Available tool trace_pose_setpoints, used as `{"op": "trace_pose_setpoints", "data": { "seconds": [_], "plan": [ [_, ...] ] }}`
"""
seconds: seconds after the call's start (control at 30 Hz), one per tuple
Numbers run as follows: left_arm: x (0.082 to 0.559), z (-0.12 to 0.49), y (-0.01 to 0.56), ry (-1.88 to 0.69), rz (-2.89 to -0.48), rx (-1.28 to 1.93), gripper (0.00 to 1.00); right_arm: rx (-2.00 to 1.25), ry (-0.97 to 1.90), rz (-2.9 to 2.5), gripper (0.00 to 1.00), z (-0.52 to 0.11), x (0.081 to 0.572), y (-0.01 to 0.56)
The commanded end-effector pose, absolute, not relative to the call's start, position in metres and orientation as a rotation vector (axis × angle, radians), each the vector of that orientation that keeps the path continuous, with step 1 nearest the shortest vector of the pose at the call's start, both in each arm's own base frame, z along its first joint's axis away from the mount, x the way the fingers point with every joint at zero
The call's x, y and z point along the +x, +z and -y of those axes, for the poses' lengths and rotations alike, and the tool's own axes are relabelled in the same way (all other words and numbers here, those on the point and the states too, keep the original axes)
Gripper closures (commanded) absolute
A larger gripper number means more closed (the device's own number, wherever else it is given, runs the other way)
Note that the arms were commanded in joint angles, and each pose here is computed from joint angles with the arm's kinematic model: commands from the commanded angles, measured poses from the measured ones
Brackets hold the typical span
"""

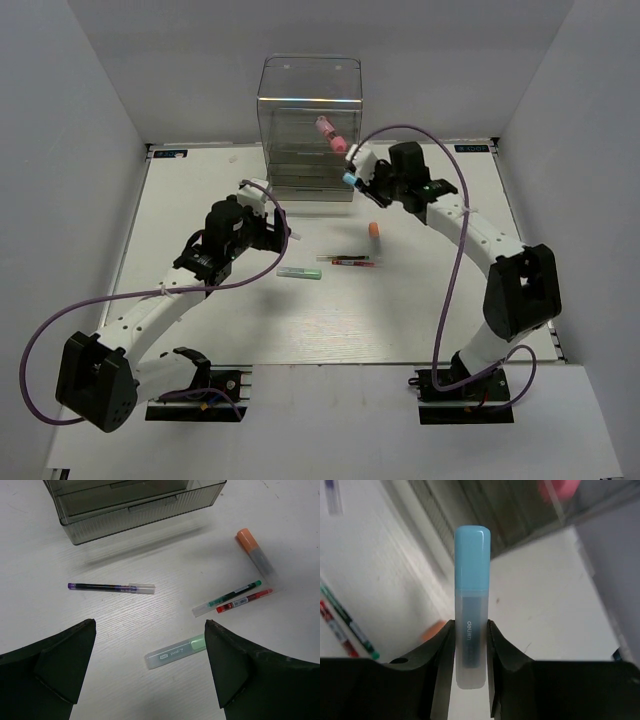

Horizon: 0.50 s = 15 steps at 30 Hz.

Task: Sort the stationery into containers
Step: Pick up the pen from the center of the board, then place the pen in the drawer.

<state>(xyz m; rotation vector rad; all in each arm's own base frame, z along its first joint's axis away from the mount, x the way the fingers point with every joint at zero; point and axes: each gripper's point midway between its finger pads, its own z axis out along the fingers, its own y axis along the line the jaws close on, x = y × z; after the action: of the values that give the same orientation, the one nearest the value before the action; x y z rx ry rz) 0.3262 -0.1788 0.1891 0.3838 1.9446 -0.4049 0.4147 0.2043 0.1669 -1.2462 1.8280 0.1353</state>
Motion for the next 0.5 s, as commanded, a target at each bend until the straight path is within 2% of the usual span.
{"op": "trace_pose_setpoints", "data": {
  "seconds": [0.0,0.03,0.2,0.47],
  "plan": [
    [0.331,0.175,0.21,-0.379,-1.899,0.349,0.0,-1.339,0.103,-1.732,1.0,-0.238,0.43,0.179],
    [0.332,0.173,0.21,-0.369,-1.899,0.342,0.0,-1.319,0.09,-1.678,1.0,-0.25,0.439,0.203],
    [0.333,0.173,0.198,-0.36,-1.935,0.349,0.0,-1.318,0.019,-1.514,1.0,-0.295,0.471,0.236],
    [0.336,0.173,0.187,-0.337,-1.963,0.357,0.0,-1.412,-0.254,-1.312,1.0,-0.333,0.516,0.222]
  ]
}}
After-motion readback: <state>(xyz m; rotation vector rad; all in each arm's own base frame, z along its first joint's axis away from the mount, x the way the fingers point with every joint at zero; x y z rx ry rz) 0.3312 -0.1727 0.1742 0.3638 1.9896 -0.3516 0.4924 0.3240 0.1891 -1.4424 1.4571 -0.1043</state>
